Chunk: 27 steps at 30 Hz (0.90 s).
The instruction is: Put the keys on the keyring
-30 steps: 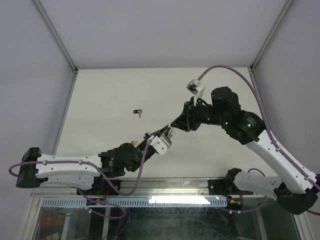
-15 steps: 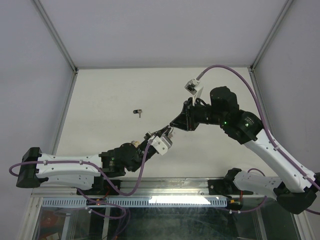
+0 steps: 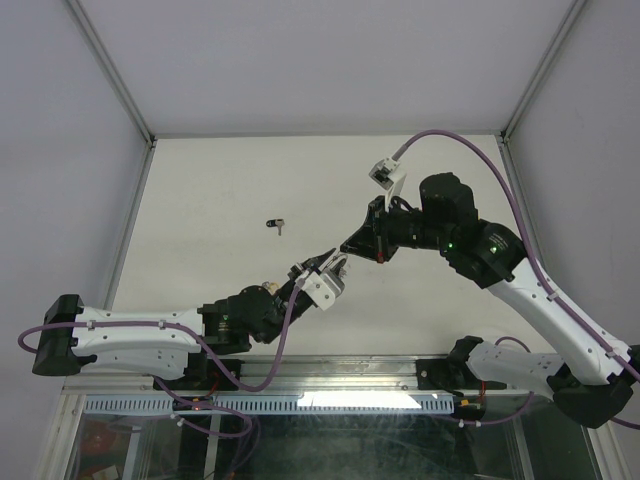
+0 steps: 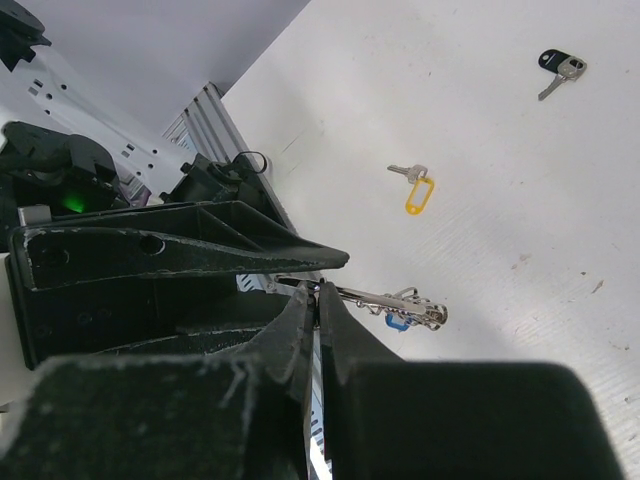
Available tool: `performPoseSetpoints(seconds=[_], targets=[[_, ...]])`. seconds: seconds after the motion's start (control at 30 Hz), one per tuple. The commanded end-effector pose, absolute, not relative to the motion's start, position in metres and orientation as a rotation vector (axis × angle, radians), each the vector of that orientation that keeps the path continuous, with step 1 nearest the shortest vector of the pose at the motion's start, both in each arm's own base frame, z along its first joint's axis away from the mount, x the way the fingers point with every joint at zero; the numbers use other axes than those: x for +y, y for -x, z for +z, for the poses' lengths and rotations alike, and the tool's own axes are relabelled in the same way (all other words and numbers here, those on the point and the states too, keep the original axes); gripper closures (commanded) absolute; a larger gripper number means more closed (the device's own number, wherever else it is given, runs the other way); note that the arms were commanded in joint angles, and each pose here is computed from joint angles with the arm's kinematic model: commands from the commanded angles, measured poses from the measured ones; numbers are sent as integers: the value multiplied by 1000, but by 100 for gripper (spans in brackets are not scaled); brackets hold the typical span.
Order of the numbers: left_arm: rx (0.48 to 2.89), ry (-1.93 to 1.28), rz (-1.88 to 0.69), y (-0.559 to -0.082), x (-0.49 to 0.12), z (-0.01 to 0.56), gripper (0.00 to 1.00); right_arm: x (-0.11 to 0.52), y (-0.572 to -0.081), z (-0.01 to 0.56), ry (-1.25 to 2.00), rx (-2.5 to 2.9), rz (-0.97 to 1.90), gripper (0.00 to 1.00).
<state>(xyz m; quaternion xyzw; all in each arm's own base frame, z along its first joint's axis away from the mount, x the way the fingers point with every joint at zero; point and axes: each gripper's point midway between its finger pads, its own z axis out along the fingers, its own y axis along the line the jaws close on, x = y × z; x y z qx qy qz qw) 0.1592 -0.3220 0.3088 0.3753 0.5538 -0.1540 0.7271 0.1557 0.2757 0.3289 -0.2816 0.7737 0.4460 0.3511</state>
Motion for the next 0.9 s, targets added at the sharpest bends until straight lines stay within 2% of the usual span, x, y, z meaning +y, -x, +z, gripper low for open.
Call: performPoseSetpoints(seconds=[0.0, 0.37, 0.47, 0.6, 0.87], targets=[[1174, -751, -420, -154, -326, 344, 74, 276, -157, 347, 738, 1922, 1162, 100], [1165, -756, -412, -154, -326, 345, 76, 278, -156, 344, 754, 1933, 1169, 100], [1164, -762, -409, -154, -326, 344, 82, 278, -155, 344, 753, 1934, 1171, 100], [1159, -770, -412, -153, -327, 344, 100, 277, -156, 343, 751, 1933, 1169, 100], [1182, -766, -404, -155, -326, 340, 100, 273, -158, 347, 730, 1916, 1143, 100]])
